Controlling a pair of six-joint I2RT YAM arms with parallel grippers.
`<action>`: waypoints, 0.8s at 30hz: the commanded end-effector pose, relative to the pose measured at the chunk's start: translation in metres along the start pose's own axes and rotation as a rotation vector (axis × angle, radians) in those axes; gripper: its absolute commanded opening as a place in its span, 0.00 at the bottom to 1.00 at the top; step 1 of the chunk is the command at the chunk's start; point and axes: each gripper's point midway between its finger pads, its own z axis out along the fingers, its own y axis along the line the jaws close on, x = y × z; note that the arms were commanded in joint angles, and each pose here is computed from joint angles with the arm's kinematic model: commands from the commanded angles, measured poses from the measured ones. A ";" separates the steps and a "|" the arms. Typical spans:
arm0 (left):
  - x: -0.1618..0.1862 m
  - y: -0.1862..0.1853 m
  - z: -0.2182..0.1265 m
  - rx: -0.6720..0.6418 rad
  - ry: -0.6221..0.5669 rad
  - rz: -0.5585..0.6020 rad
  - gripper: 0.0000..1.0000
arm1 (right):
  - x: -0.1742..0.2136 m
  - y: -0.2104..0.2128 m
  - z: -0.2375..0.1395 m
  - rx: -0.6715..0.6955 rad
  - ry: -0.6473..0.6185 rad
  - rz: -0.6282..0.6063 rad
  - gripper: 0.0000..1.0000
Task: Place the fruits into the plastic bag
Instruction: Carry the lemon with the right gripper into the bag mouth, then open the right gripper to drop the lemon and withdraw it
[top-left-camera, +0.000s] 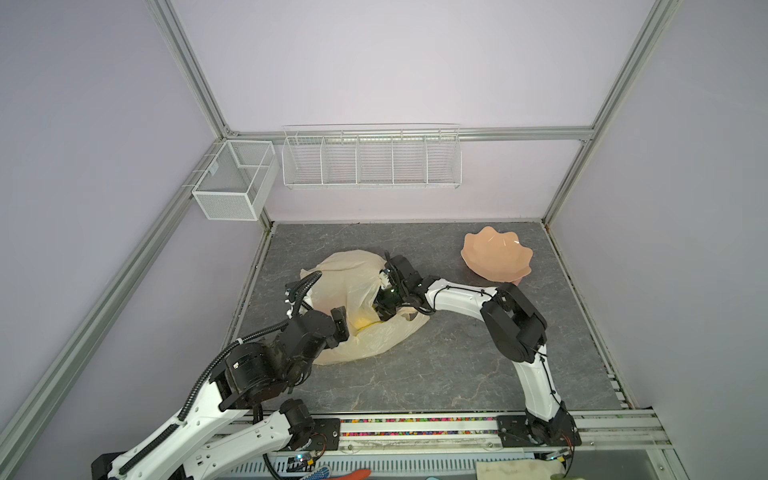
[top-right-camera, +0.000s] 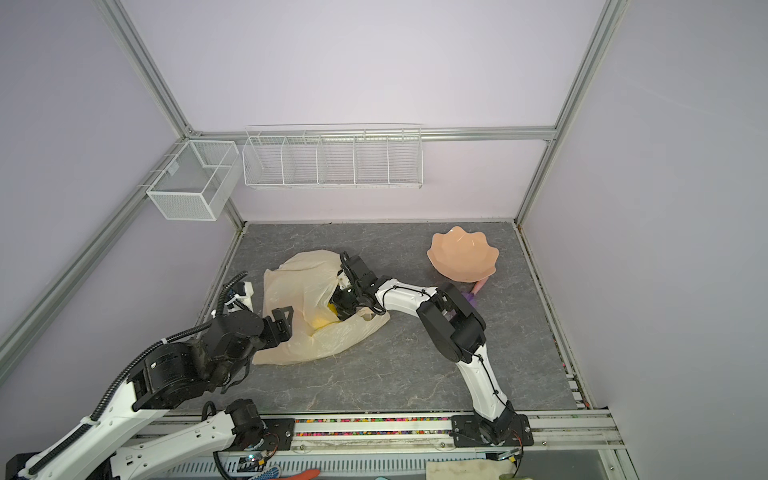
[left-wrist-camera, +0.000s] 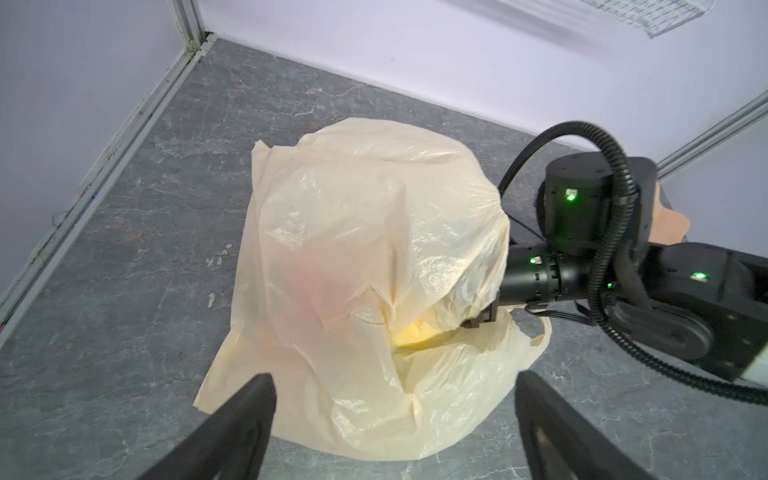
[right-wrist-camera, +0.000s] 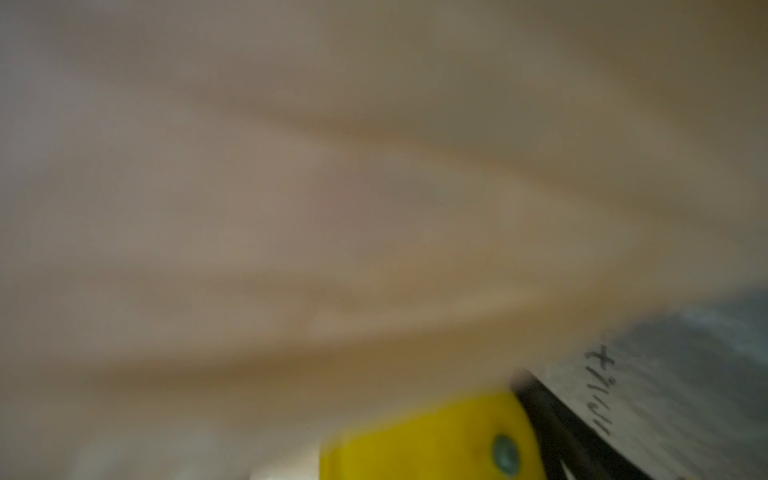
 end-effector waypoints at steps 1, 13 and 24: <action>0.006 0.014 0.001 -0.063 0.009 -0.027 0.89 | 0.011 0.000 -0.017 0.027 0.034 -0.029 0.97; 0.003 -0.013 0.005 0.039 0.014 0.000 0.89 | 0.014 -0.019 -0.077 0.067 -0.010 -0.064 0.88; 0.008 -0.042 0.016 0.105 0.060 0.075 0.89 | 0.004 -0.043 -0.109 0.161 -0.056 -0.006 0.88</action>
